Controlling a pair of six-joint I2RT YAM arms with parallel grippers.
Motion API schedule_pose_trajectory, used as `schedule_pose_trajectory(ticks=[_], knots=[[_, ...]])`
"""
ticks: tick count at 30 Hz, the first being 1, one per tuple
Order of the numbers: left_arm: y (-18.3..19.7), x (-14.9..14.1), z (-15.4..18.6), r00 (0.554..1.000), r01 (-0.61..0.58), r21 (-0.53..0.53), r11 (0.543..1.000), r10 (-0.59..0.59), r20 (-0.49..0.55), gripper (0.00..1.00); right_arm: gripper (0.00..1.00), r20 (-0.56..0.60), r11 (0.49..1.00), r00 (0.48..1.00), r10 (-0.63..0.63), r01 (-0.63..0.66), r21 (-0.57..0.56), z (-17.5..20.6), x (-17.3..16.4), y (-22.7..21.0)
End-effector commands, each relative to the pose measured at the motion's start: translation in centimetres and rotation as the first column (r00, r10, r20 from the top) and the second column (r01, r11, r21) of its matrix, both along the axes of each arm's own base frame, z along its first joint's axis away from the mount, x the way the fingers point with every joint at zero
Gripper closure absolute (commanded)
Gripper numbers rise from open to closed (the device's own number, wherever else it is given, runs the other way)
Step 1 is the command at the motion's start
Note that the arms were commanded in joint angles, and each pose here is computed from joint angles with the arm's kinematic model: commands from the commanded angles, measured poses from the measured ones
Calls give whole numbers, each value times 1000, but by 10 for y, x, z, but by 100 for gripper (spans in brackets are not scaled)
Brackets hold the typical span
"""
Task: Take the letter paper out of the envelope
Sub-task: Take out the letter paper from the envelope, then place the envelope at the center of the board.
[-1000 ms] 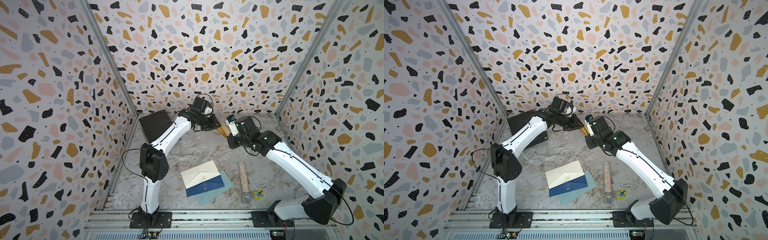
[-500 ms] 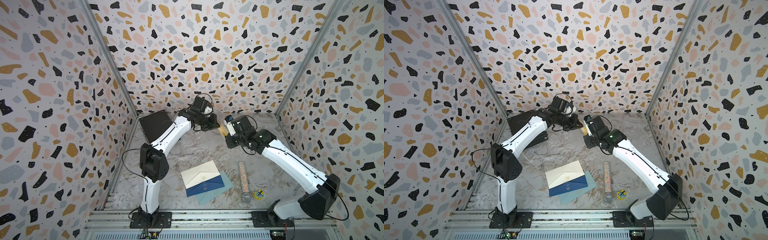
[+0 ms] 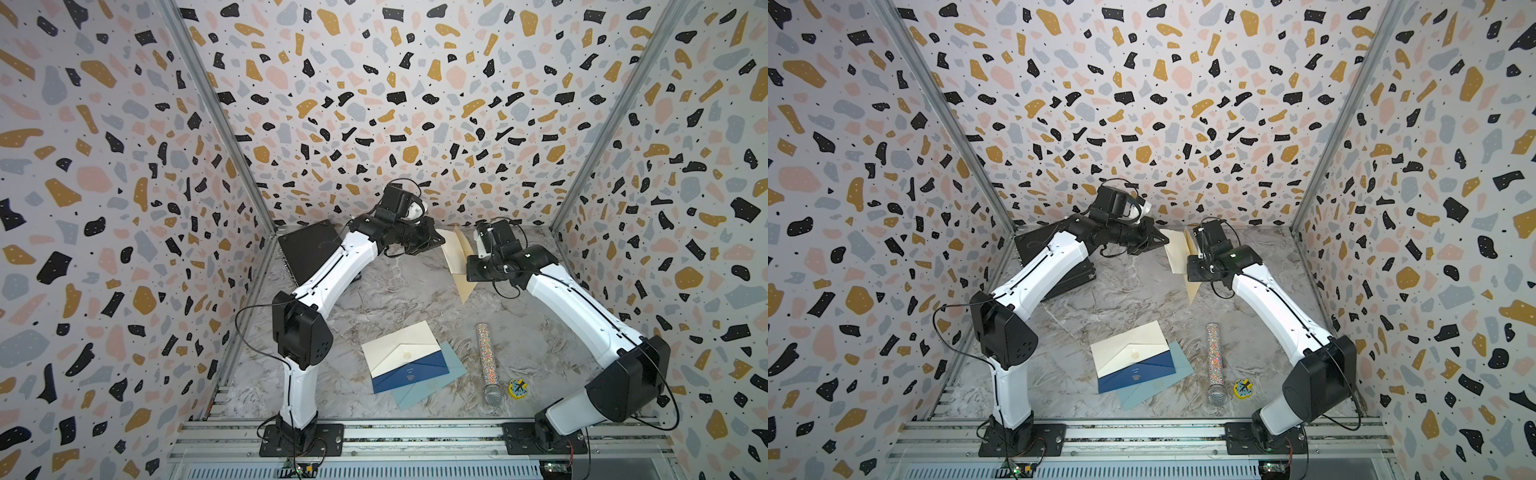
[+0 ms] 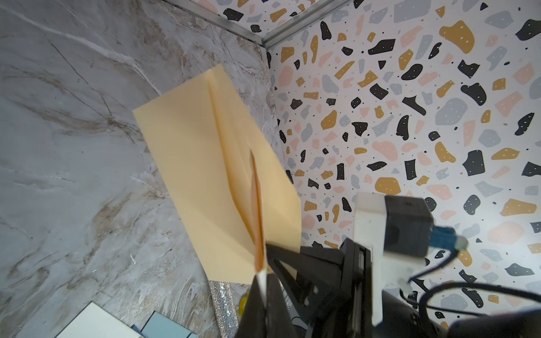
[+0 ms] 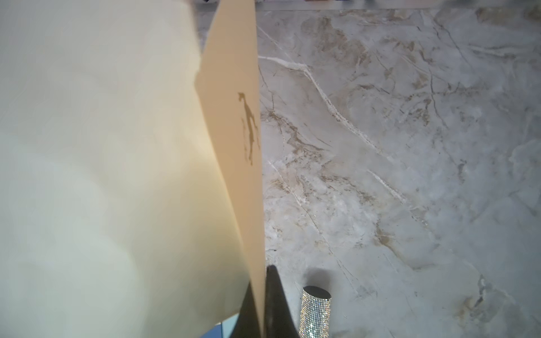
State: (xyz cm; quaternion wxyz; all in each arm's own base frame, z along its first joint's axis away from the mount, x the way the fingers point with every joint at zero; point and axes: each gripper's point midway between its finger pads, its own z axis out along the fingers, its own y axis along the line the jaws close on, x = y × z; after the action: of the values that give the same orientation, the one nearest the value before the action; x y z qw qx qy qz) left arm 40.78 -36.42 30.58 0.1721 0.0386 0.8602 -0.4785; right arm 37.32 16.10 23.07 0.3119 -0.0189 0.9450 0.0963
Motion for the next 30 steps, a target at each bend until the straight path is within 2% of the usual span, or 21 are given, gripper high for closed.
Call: schedule_pose_trajectory(ticks=[1,5,7,14,18,23,27,30], knots=[[5,-4,8,999,5,-23,1000,-4,39,100,100,-48,976,983,-176,181,121,-8,2,-30],[13,-16,-26,1000,6,6,1000,-6,8,100,100,-128,889,935,-331,354,289,-33,21,-62],[17,-25,-42,1000,21,24,999,-21,-17,100,100,-180,844,899,-399,437,312,-48,23,-81],[27,-48,-64,998,45,37,998,-43,-46,100,100,-282,742,763,-581,639,201,-100,-11,-142],[28,-50,-65,998,54,42,998,-52,-46,100,100,-348,675,681,-644,720,161,-131,-40,-153],[25,-48,-59,997,61,33,998,-60,-41,100,100,-350,553,546,-761,828,90,-153,-80,-178],[24,-46,-60,997,65,31,997,-64,-45,100,92,-344,497,481,-807,866,45,-160,-100,-191],[23,-46,-62,997,65,33,997,-64,-48,100,80,-371,459,421,-828,888,-17,-169,-116,-194]])
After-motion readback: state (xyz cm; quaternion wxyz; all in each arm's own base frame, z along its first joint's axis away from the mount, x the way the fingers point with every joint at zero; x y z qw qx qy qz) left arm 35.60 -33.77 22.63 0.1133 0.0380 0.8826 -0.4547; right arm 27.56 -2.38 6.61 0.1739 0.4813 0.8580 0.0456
